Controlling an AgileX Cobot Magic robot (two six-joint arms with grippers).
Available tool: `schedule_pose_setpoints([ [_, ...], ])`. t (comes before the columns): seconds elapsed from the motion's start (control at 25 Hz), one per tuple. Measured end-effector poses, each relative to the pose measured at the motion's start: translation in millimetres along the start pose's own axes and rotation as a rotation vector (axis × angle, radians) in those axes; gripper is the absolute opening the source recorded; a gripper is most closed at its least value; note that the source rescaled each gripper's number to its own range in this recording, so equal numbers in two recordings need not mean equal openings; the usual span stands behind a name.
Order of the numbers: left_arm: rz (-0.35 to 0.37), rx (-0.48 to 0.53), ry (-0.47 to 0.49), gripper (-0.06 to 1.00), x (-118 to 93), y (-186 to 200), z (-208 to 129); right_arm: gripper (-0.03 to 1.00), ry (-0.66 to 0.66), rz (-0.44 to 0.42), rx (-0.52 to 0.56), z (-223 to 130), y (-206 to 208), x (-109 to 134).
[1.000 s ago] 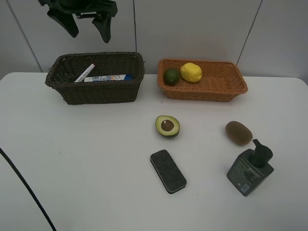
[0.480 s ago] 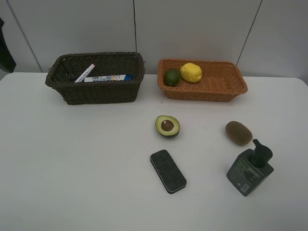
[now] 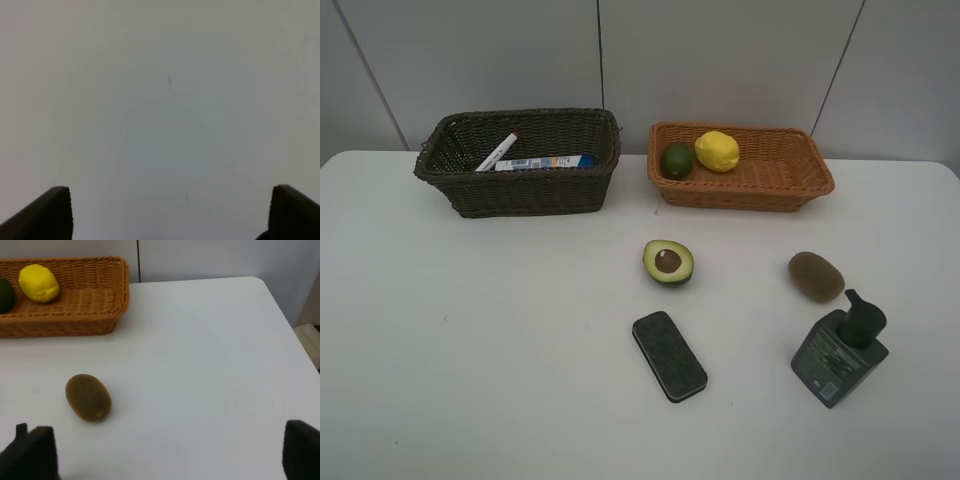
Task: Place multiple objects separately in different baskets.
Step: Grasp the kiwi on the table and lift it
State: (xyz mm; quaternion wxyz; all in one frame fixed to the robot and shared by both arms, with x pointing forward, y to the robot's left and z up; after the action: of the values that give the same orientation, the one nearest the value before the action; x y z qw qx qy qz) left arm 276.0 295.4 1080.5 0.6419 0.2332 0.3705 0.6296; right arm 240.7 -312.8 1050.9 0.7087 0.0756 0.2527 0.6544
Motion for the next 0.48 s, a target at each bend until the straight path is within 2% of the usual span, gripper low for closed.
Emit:
schedule_pose_setpoints([
  [0.16,-0.073,-0.143,-0.055,1.0,4.5,4.8,-28.3,0.98,0.0,0.0,0.0,0.0,0.0,0.0],
  [0.36,-0.127,-0.286,-0.088,1.0,7.8,5.8,-47.5,0.98,0.0,0.0,0.0,0.0,0.0,0.0],
  [0.48,-0.141,-0.314,-0.103,1.0,8.4,2.8,-53.0,0.98,0.0,0.0,0.0,0.0,0.0,0.0],
])
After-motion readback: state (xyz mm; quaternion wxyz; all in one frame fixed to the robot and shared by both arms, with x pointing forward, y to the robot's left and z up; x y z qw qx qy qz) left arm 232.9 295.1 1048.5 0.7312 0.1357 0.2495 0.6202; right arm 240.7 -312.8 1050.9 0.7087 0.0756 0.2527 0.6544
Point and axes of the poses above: a point on each arm's last joint axis where the gripper is mounted, y pointing back along that axis away from the gripper, x along the wrist's bending axis when the last joint is at zero, z = x × y, the point moved 1 cm from there along -y, pointing out along that axis toward the gripper, and after that the axes turned 15 degrees about y, right-handed, at the moved point
